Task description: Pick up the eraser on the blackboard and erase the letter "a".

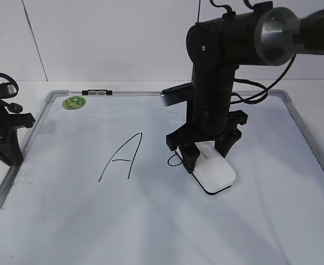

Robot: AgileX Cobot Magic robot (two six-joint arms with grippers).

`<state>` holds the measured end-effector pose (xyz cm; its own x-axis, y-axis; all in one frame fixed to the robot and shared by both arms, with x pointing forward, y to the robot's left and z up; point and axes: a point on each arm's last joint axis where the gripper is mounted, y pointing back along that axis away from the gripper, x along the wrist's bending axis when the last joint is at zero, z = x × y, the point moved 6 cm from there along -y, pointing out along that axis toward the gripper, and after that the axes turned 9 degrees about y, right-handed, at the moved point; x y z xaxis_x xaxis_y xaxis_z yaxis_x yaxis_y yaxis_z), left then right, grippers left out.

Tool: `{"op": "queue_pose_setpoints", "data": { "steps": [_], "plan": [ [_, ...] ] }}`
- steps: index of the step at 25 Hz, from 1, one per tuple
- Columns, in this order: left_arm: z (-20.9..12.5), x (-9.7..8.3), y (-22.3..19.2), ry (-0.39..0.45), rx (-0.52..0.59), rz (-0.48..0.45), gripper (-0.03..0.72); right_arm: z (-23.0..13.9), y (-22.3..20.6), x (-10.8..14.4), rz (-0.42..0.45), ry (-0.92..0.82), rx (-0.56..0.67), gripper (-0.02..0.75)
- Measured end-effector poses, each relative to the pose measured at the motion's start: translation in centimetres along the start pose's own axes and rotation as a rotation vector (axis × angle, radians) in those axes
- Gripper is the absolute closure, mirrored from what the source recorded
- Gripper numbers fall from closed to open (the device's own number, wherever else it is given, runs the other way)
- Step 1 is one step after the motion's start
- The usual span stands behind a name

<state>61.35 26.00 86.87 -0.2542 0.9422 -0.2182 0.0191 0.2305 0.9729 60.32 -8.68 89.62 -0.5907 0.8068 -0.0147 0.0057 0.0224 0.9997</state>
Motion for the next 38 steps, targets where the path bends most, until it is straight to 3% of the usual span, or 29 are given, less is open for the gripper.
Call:
{"op": "queue_pose_setpoints", "data": {
  "steps": [13,20,28,35,38],
  "plan": [
    [0.0,0.0,0.0,0.001,0.0,-0.002,0.647,0.2,0.0,4.7,-0.023,0.122,0.001,0.192],
    [0.1,-0.1,0.0,0.004,-0.006,-0.007,0.647,0.2,0.0,3.2,-0.039,0.058,0.0,0.192],
    [0.2,-0.2,0.0,0.006,-0.012,-0.011,0.647,-0.1,-0.1,-1.7,-0.037,-0.065,0.002,0.192],
    [0.2,-0.2,0.0,0.006,-0.015,-0.011,0.647,0.5,0.8,-1.4,0.002,-0.067,-0.033,0.192],
    [0.2,-0.2,0.0,0.007,-0.014,-0.013,0.647,1.2,3.9,-1.1,0.005,-0.064,-0.12,0.192]
  ]
}}
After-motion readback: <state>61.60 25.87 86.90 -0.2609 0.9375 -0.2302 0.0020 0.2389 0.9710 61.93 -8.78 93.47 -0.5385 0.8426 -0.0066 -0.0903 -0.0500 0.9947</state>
